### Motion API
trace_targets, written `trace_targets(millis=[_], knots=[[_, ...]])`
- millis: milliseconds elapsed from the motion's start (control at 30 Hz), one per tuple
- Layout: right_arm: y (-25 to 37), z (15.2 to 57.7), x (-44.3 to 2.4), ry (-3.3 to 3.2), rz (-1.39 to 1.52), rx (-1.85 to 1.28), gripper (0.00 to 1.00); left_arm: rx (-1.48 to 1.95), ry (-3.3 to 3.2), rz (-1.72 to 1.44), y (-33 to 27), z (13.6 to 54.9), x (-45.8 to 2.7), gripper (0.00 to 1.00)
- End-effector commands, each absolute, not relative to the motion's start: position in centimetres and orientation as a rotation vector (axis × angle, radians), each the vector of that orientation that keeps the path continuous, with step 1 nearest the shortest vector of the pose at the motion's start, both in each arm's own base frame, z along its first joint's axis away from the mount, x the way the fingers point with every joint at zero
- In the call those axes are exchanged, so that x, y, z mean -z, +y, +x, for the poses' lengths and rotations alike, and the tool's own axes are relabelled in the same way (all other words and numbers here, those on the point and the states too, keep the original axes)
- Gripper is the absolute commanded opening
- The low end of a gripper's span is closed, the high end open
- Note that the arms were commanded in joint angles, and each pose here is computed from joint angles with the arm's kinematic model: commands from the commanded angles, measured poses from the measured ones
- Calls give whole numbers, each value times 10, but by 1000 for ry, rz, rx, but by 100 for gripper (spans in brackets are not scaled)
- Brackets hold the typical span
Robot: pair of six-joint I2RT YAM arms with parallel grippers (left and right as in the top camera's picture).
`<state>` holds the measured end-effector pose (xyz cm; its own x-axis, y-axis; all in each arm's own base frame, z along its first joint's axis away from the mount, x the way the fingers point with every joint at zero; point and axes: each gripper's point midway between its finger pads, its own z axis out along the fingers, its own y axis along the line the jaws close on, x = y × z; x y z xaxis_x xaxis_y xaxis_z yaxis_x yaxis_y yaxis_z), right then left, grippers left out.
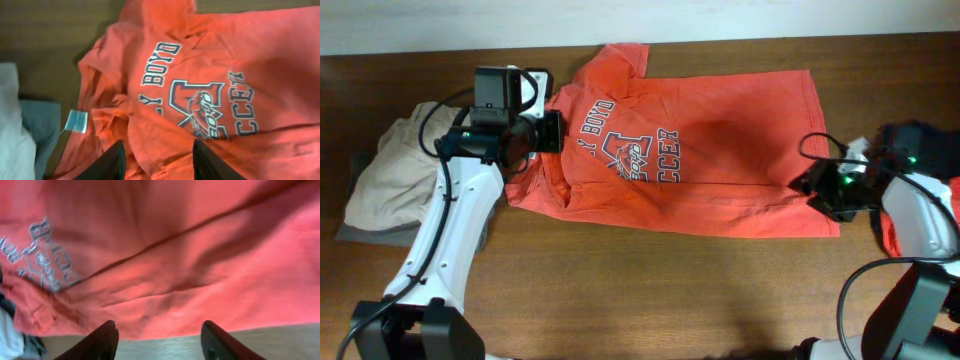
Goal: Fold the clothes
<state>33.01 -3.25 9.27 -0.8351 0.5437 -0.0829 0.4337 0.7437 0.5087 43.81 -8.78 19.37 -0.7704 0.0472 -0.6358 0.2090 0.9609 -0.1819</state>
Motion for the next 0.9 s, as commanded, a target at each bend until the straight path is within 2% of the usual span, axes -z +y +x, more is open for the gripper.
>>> trace_targets(millis=[0, 100, 233, 367, 500, 633, 733, 800, 867], knots=[[-14, 357, -122, 2670, 587, -718, 62, 346, 2389, 296, -99, 455, -212, 47], [-13, 377, -145, 2629, 528, -656, 66, 324, 2403, 346, -101, 474, -218, 51], [-20, 399, -171, 2568, 496, -616, 68, 311, 2409, 390, -106, 505, -218, 58], [-24, 420, -184, 2530, 470, -610, 69, 325, 2470, 378, -110, 528, -195, 62], [-19, 413, -173, 2589, 439, -596, 70, 378, 2740, 309, -108, 478, -161, 62], [-21, 409, -170, 2611, 455, -582, 70, 393, 2958, 289, -103, 428, -147, 60], [-22, 405, -167, 2631, 469, -566, 70, 367, 3087, 289, -97, 399, -140, 54], [-22, 402, -166, 2640, 474, -569, 70, 363, 3138, 317, -98, 387, -133, 53], [-21, 399, -165, 2654, 481, -572, 70, 362, 3189, 333, -101, 373, -125, 46]])
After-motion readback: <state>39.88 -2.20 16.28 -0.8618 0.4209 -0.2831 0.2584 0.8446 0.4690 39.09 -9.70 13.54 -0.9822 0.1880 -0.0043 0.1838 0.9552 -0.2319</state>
